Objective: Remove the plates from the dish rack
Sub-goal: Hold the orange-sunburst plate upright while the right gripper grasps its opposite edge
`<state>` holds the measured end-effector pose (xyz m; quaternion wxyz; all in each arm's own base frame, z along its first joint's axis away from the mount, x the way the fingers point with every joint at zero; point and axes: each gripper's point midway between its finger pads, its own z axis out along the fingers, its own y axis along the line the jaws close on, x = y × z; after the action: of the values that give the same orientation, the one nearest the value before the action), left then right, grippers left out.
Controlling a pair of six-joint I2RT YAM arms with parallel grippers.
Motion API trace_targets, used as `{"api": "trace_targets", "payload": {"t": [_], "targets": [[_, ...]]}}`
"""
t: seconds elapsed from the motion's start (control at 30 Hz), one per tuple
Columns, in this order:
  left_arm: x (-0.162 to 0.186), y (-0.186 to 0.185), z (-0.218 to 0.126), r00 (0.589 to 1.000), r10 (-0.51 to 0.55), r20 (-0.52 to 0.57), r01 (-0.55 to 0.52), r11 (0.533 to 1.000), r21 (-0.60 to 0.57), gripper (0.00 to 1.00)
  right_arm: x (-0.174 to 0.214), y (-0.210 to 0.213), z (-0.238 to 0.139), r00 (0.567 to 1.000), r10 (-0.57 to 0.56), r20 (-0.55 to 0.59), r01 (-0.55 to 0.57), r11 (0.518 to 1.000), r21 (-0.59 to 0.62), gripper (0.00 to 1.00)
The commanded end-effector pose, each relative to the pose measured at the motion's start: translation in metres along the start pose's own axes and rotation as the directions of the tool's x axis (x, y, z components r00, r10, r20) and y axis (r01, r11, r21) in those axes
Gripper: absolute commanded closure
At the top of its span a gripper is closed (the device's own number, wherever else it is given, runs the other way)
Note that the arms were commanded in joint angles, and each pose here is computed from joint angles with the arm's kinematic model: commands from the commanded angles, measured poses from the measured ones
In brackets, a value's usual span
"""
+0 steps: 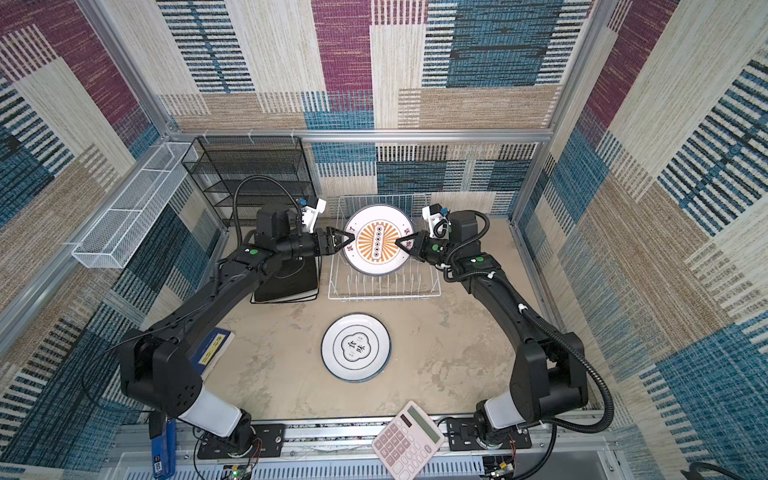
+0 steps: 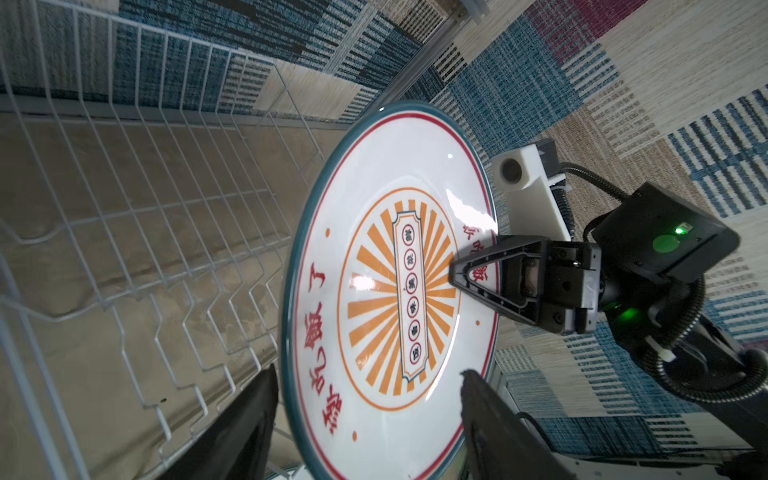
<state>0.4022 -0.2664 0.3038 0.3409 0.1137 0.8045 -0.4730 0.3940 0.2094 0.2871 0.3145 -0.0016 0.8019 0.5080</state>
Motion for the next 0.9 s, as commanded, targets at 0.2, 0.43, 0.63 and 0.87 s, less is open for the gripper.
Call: {"api": "trace_targets", "payload": {"t": [0.2, 0.43, 0.63, 0.87], "targets": [[0.015, -0.003, 0.017, 0.985, -0.135, -0.107, 0.145, 0.985, 0.096, 0.54, 0.003, 0.009, 0.005, 0.999, -0.039, -0.036, 0.036, 0.996, -0.08, 1.0], [0.018, -0.004, 0.018, 0.98, -0.152, -0.126, 0.166, 0.98, 0.108, 0.82, 0.008, 0.007, 0.01, 0.997, -0.04, -0.068, 0.033, 0.994, -0.101, 0.98], [0.02, -0.004, 0.019, 0.977, -0.166, -0.134, 0.182, 0.977, 0.115, 1.0, 0.008, 0.006, 0.01, 0.996, -0.052, -0.066, 0.045, 0.994, -0.102, 0.92], [0.015, -0.007, 0.01, 0.981, -0.159, -0.111, 0.17, 0.981, 0.098, 1.0, -0.009, 0.007, -0.002, 0.989, -0.145, 0.037, 0.146, 0.989, -0.011, 0.5]]}}
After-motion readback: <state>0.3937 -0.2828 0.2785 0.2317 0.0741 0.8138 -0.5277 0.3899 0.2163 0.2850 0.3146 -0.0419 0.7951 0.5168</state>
